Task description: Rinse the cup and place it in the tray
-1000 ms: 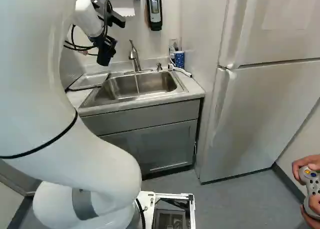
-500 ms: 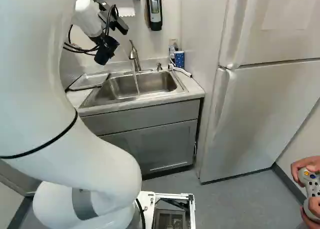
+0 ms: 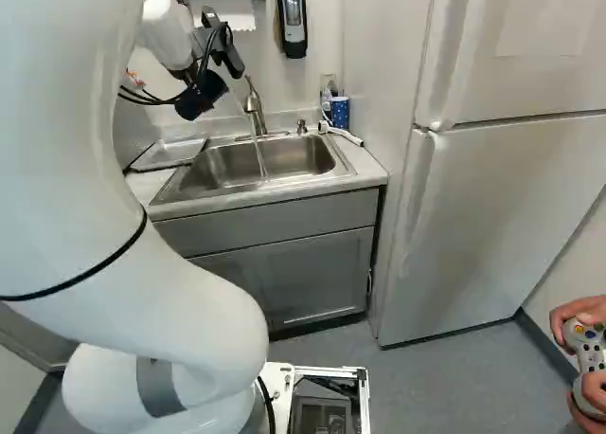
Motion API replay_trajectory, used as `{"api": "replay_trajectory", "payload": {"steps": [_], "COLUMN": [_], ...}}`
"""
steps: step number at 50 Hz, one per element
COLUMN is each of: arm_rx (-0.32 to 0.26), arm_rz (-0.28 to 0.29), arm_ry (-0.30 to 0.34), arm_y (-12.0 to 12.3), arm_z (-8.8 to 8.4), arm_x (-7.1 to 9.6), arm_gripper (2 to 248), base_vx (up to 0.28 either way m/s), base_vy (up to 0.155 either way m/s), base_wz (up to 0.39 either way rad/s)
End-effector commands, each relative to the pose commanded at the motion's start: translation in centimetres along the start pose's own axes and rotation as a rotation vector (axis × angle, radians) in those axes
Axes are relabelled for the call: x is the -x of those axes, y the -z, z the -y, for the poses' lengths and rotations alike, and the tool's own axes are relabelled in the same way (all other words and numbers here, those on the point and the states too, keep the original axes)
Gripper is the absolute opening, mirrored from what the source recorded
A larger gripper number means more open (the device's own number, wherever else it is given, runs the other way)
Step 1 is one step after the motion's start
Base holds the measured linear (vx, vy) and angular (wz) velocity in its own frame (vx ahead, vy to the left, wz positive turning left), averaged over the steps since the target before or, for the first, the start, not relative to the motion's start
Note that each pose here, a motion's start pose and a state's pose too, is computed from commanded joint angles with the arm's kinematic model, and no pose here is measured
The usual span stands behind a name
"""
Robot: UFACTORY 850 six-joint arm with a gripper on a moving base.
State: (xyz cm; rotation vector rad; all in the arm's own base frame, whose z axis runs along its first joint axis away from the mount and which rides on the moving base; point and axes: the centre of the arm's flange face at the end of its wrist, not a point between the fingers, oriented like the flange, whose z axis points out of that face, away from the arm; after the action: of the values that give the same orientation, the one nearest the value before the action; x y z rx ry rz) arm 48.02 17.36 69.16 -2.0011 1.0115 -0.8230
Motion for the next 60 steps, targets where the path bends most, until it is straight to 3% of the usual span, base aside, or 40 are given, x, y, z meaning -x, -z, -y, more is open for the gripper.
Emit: {"api": "replay_trajectory", "payload": {"steps": [60], "arm_rx": [0.0], "arm_rz": [0.0], "arm_ry": [-0.631], "arm_y": [0.0], "arm_z": [0.0], "arm_x": [0.0], "arm_gripper": [124], "base_vx": [0.0], "base_vy": [0.0], "base_wz": [0.0]}}
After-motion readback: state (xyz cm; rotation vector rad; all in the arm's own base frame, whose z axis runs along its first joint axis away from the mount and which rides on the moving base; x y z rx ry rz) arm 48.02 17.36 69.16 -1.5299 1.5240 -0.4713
